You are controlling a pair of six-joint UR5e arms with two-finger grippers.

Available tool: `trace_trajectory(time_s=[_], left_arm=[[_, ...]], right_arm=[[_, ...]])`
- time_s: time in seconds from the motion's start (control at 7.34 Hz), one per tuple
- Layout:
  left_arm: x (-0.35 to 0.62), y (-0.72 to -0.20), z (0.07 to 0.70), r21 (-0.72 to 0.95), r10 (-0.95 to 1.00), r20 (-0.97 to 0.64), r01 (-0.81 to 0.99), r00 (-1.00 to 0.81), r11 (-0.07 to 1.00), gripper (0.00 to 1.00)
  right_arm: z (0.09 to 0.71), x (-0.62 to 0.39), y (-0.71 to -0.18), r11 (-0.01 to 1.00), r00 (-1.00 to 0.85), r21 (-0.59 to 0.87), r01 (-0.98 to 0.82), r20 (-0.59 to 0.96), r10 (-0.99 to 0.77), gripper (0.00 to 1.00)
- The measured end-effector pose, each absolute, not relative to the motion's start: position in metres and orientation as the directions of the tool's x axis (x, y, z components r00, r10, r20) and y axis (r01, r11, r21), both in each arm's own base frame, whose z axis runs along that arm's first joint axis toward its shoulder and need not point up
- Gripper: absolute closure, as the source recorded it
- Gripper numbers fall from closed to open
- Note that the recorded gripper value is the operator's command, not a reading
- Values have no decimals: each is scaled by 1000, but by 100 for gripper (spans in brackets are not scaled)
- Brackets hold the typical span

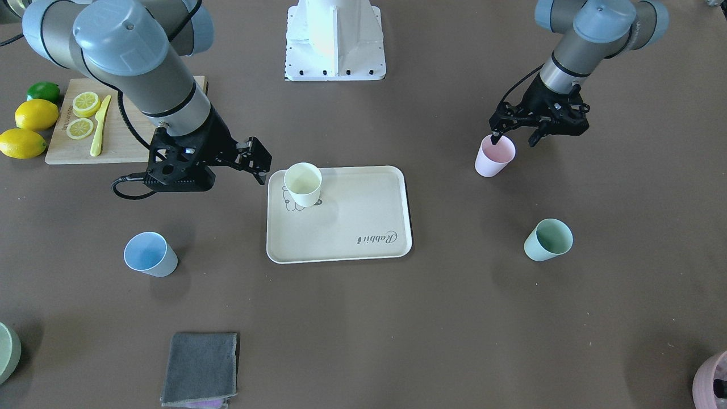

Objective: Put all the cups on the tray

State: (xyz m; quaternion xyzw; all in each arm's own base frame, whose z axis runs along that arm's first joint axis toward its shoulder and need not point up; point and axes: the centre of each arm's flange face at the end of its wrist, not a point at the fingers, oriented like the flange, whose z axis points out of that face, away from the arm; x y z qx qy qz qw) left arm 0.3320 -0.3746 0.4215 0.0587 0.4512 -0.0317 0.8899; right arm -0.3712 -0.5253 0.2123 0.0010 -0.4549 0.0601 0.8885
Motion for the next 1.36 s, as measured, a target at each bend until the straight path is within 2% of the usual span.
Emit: trace_trajectory(time_s=[0.14,0.27,0.54,1.09,1.36], left_arm=[[337,-373,427,77,-4,-805,111,594,991,28],[339,-373,431,78,-4,-804,112,595,991,47],[343,-375,436,76,-6,-801,113,599,991,100],[344,-379,431,80,-7,-805,121,594,989,100],[341,-397,405,80,-26,-813,156,582,985,100]], right_arm=[[215,-358,-530,992,574,-61,-108,811,112,0],[220,-346,-533,992,570,-67,-110,813,118,0],[244,-325,-539,995,588,-42,-96,804,91,0],[305,-282,-546,998,638,16,-55,769,23,0],[333,-263,-550,999,660,34,-40,752,1,0]])
